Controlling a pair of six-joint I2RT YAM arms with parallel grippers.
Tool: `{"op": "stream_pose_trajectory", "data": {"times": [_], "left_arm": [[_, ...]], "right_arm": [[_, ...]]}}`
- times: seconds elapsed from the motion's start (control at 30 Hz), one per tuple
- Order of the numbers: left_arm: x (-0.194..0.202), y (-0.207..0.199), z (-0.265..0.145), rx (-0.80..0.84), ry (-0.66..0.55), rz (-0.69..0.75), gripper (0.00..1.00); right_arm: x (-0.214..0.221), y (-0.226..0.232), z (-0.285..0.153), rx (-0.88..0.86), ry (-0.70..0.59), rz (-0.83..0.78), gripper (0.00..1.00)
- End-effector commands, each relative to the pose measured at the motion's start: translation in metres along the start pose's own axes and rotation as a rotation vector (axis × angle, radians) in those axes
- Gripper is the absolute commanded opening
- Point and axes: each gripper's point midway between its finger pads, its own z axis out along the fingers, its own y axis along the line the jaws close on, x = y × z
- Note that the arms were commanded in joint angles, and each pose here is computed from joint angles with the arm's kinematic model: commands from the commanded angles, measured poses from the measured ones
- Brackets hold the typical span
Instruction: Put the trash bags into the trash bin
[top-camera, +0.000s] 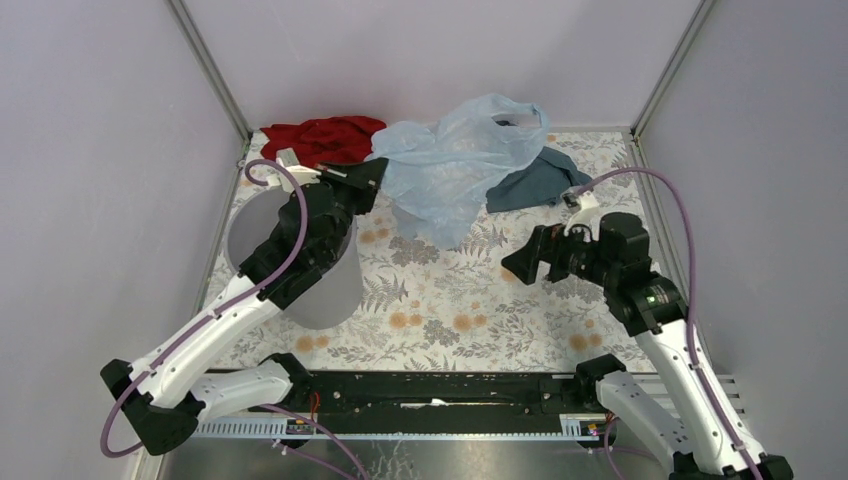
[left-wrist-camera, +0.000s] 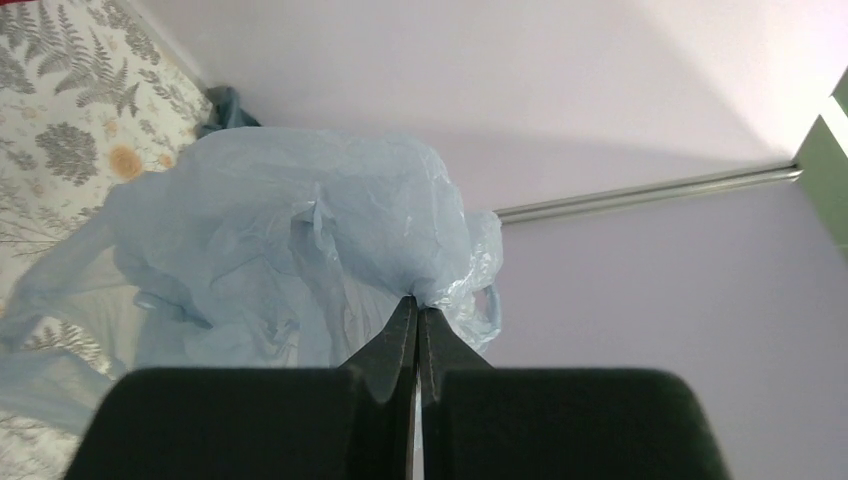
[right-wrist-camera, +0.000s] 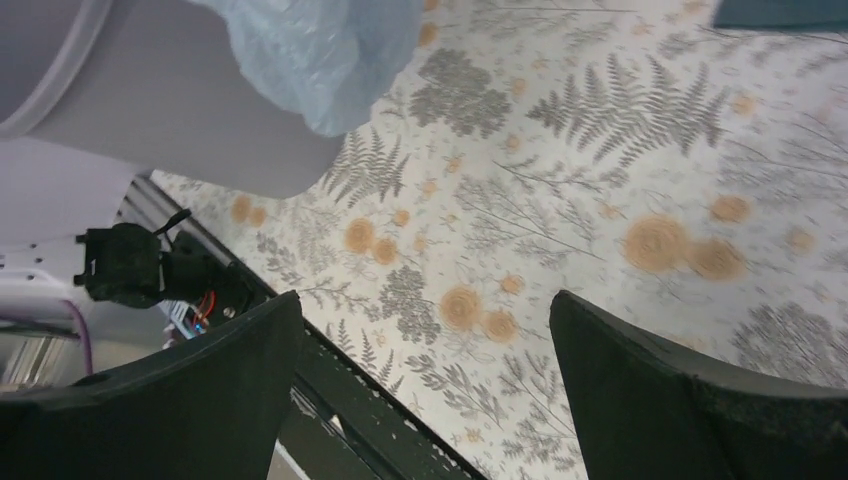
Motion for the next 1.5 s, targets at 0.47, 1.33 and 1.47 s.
{"op": "stream_pose_trajectory", "data": {"times": [0.47,1.33,1.47], "left_arm": [[-0.012,-0.027,0.013,0.076,-0.019,-0.261,0.0],[0.0,-0.036,0.013,0.122,0.064,-0.371,0.0],[0.004,-0.031,0.012,0.112,0.085,-0.382,0.0]], "right_arm": [[0.015,0.107,0.184,-0.108,-0.397,-0.138,0.88],[-0.054,0.116,0.213,-0.007,-0.876,0.043,0.94],[-0.076,0.122,0.198,-0.041,-1.004,0.095,0.71]]}}
